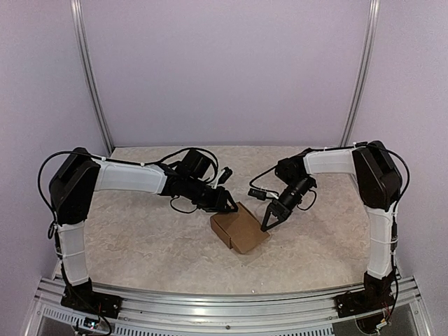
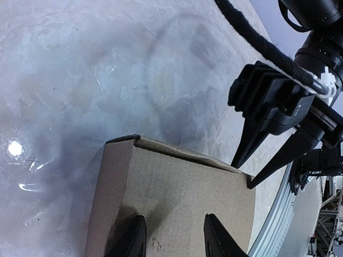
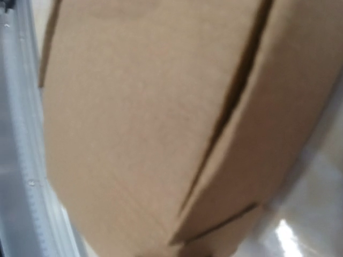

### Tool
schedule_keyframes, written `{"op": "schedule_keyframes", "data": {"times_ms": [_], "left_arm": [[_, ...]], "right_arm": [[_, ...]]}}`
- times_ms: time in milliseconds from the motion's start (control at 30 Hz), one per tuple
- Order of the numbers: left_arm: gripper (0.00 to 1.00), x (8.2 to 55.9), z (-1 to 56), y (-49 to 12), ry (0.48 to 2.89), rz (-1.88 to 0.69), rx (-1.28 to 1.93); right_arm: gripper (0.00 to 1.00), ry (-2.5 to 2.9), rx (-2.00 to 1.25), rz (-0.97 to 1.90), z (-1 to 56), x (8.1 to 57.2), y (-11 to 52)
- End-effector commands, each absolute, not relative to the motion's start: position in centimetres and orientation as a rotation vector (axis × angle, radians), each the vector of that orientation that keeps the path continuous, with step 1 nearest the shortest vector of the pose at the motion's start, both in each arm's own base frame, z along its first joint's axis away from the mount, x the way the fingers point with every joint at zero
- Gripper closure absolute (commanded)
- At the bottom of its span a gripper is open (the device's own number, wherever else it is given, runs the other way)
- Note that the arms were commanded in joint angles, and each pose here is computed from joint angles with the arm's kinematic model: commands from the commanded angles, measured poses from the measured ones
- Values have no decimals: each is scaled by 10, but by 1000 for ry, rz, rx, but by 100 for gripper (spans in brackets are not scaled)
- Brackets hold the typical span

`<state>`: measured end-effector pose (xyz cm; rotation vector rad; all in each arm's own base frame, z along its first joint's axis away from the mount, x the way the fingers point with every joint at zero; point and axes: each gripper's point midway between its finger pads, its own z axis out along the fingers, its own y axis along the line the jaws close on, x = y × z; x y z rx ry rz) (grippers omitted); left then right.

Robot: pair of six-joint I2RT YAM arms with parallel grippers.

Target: Fold the paper box

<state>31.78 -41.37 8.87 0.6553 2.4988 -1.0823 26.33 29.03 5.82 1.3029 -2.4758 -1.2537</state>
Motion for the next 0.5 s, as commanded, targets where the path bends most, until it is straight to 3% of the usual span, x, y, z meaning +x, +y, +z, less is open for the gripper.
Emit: {"op": "schedule_keyframes", "data": {"times_ms": [0, 133, 200, 467], "left_arm": [[64, 305, 50, -396, 2641, -1002, 631], [64, 305, 50, -396, 2645, -999, 627], [64, 305, 50, -396, 2646, -999, 623], [64, 304, 48, -396, 2649, -994, 617]], "right_arm": [[78, -2395, 1171, -1343, 58, 258, 287], [80, -2375, 1101, -1370, 52, 258, 284], [67, -2395, 1104, -1343, 50, 260, 282], [54, -2495, 1103, -1293, 55, 267, 281]]}}
